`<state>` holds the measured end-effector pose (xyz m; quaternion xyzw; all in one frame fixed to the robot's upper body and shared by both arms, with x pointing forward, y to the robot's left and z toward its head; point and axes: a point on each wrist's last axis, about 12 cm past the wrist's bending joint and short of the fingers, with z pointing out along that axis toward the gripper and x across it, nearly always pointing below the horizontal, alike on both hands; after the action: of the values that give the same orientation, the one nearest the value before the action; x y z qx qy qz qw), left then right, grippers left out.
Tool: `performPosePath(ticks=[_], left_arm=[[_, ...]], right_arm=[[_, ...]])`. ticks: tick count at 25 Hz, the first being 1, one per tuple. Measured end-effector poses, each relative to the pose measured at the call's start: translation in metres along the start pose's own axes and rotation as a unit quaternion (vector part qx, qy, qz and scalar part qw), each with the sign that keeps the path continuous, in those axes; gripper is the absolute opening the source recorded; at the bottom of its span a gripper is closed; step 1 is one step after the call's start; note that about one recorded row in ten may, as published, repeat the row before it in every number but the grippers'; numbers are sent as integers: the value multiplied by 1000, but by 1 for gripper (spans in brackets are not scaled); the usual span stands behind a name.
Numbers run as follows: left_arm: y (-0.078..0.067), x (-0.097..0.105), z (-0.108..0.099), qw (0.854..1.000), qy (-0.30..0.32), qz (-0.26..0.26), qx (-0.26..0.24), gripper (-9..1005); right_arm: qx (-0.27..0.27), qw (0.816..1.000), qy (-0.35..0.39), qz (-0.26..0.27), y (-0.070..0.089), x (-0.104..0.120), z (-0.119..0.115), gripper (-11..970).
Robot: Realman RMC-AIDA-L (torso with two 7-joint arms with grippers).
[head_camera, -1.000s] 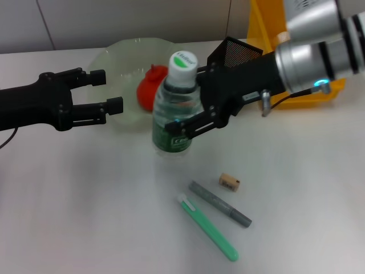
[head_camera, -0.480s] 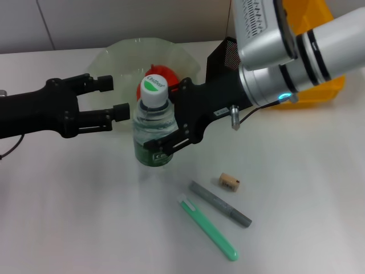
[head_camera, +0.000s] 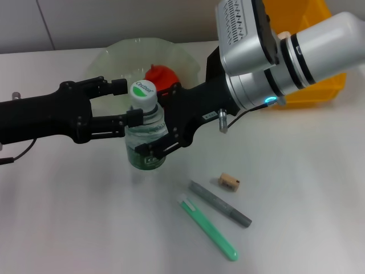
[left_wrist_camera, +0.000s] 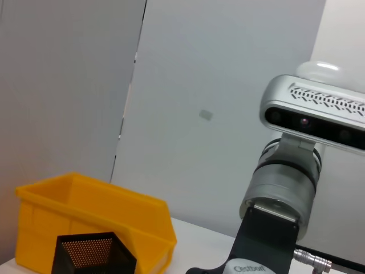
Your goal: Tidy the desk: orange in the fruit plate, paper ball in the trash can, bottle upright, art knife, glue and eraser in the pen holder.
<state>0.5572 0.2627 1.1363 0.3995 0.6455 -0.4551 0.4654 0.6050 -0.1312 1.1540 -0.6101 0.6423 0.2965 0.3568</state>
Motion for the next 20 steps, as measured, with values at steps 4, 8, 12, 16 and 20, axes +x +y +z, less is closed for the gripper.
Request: performPosePath(ticks=[4, 8, 12, 16, 20], left_arm=[[-1, 3, 1, 1000, 0, 9, -3, 834], [0, 5, 0, 1000, 1, 12, -10, 834], [0, 6, -1, 1000, 1, 10, -13, 834], [0, 9, -1, 1000, 10, 8, -14, 834], [0, 10, -1, 1000, 12, 8, -16, 833]], right_arm=[[-10, 1000, -7, 1, 2, -4, 5, 788], [-17, 1000, -3, -5, 5, -5, 9, 788], [-21, 1000, -5, -6, 6, -6, 12, 788], [-20, 1000, -6, -5, 6, -7, 12, 788], [-20, 1000, -8, -4, 6, -8, 12, 788]])
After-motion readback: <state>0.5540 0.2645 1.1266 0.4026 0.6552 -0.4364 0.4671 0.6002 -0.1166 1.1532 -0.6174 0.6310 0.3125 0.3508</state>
